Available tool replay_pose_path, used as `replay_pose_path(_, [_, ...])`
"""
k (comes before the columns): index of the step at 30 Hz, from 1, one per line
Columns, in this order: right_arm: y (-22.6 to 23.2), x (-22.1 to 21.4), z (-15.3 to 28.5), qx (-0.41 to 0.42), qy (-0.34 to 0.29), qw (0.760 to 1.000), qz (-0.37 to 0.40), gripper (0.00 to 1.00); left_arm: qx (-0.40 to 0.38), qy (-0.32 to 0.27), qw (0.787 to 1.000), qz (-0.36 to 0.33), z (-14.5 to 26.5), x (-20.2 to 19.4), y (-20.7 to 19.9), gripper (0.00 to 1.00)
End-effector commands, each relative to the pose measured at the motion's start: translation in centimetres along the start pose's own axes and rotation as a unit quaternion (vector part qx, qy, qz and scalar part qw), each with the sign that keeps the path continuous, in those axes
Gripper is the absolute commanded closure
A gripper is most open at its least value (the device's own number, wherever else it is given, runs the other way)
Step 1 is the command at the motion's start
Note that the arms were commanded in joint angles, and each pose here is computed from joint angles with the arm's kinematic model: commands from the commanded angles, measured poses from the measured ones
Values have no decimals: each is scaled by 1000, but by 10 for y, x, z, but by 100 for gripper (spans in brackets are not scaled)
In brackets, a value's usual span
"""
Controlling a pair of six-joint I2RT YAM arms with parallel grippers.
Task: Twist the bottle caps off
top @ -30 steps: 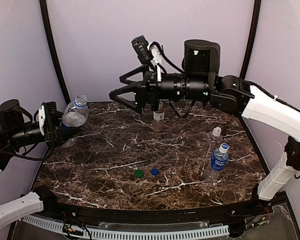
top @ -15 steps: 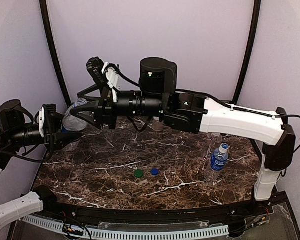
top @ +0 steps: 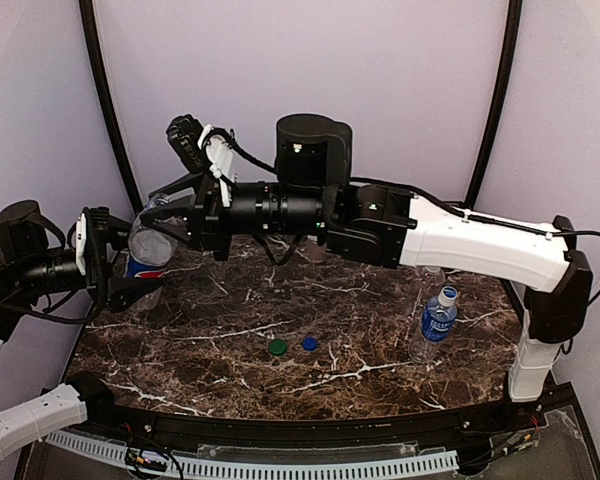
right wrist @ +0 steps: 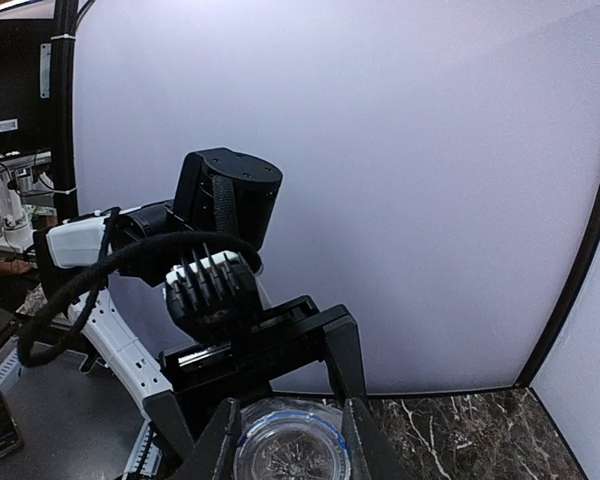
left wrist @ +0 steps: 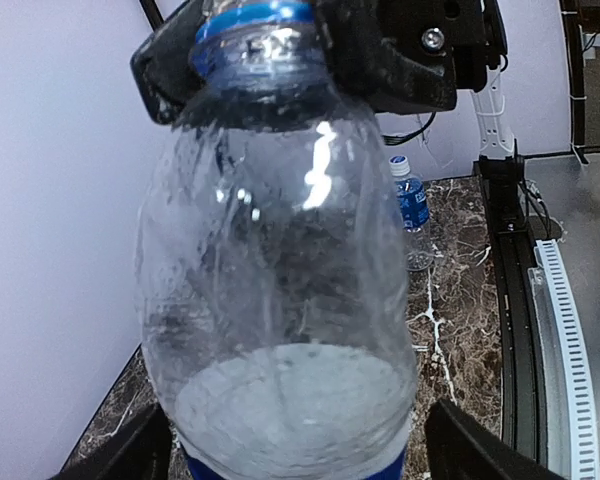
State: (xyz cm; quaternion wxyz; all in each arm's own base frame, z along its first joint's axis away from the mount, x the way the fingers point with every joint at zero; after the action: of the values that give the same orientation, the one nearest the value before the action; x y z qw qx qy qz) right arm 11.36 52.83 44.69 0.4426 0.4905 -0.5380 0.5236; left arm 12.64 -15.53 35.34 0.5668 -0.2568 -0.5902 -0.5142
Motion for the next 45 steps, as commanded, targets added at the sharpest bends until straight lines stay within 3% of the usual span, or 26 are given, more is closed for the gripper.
replay_pose_path(1, [-14, 9, 12, -48, 21, 999, 11, 100, 9, 4, 1000, 2, 1, -7, -1, 3])
replay_pose_path(7, [-58, 3, 64, -171, 113, 979, -2, 100, 44, 17, 998, 51, 1, -35, -1, 1])
replay_pose_path(14, [-145, -20, 178, -370, 190, 906, -84, 100, 145, 5, 977, 154, 0, -85, 19, 1])
replay_pose_path(19, [-196, -39, 240, -429, 205, 876, -84, 100, 268, 1, 917, 294, 12, -140, 47, 1])
replay_pose_path(23, [-238, -71, 271, -450, 211, 865, -72, 100, 327, -13, 881, 341, 23, -164, 60, 1])
replay_pose_path(27, [-274, -101, 288, -473, 185, 860, -54, 100, 382, -23, 862, 331, 37, -176, 70, 1])
replay_pose_path(31, [-303, -137, 307, -497, 174, 847, -76, 100, 392, -37, 866, 308, 43, -172, 71, 1])
replay_pose_path(33, [-313, -158, 312, -498, 178, 843, -93, 100, 411, -39, 858, 305, 50, -175, 75, 1])
replay_pose_path(36, [-321, -181, 310, -495, 189, 840, -117, 100, 431, -38, 849, 304, 57, -178, 78, 1])
replay_pose_path(45, [-322, -225, 306, -478, 207, 838, -160, 100, 420, -39, 853, 307, 54, -179, 78, 1])
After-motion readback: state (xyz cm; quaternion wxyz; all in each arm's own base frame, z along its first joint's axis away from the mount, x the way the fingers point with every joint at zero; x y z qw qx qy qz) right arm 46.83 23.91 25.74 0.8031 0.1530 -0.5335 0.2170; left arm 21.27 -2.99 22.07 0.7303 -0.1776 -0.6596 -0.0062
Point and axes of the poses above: each gripper's point midway between its finger pads, its own z axis back along the fingers, its own y axis along the line the jaws close on, x = y × z, the point moved 4 cm from there along z, back along the fingers, and after that the axes turned 1 degree about z, right-handed, at the moved point
